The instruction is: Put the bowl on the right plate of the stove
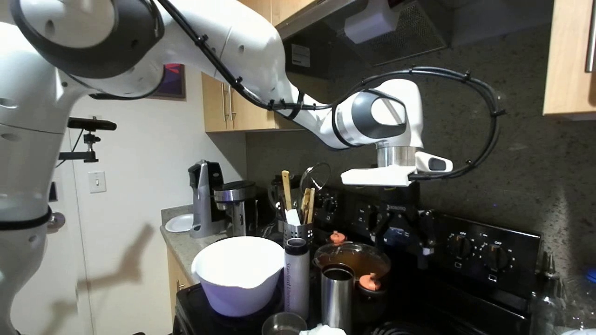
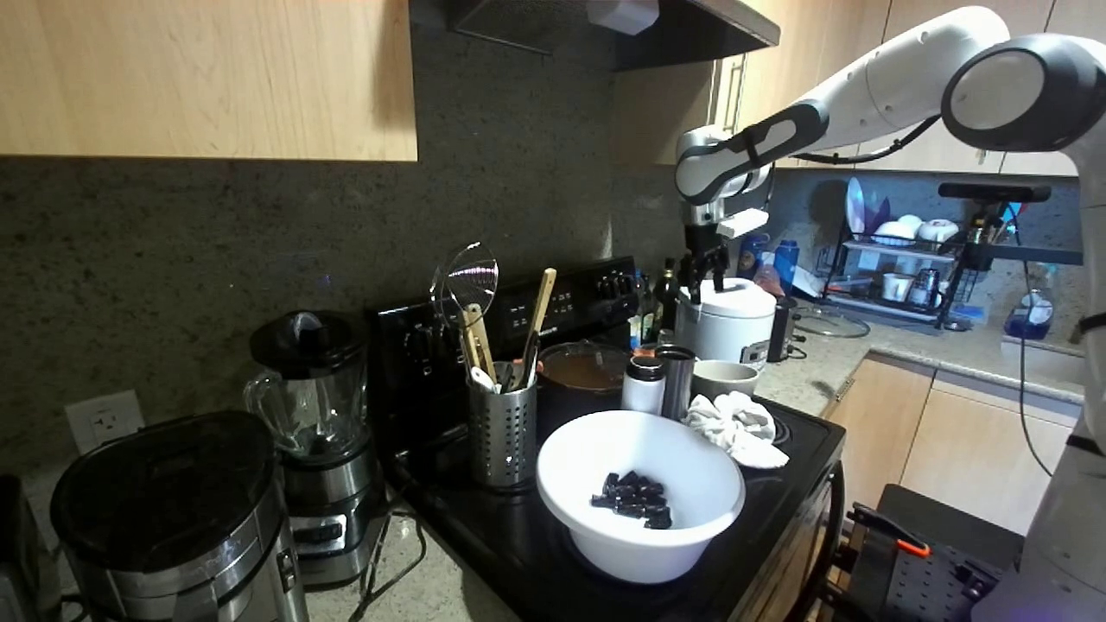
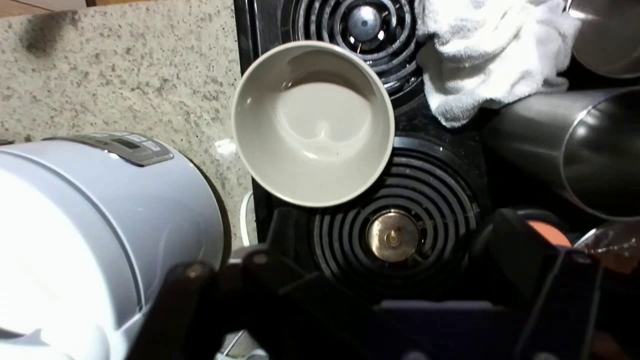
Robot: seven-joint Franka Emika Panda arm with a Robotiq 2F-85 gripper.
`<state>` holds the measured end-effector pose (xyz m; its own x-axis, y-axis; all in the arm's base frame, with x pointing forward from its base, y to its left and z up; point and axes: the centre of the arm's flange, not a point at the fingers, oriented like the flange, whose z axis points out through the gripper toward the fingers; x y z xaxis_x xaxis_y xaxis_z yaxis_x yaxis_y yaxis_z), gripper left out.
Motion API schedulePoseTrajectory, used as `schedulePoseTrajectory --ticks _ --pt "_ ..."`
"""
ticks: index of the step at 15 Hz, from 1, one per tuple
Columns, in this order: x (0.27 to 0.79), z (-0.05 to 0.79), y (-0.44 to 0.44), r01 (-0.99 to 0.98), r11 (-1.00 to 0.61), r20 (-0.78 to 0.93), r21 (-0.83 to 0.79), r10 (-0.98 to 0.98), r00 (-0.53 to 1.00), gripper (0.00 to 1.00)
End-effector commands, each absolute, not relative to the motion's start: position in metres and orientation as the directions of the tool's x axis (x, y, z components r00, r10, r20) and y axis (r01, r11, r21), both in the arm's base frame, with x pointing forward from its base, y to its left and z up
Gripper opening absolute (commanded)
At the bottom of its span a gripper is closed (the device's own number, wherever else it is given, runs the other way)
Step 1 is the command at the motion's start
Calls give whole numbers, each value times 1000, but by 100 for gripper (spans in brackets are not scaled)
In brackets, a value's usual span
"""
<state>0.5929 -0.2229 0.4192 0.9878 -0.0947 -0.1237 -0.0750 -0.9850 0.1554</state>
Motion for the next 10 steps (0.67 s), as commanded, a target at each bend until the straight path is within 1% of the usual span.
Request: schedulePoseTrajectory --ticks 1,4,10 --pt "590 404 -235 -31 -992 -226 120 -58 972 100" --pt "578 378 -247 -23 -994 -280 104 -51 959 100" --pt "563 322 -265 -36 -998 -298 51 -50 953 100"
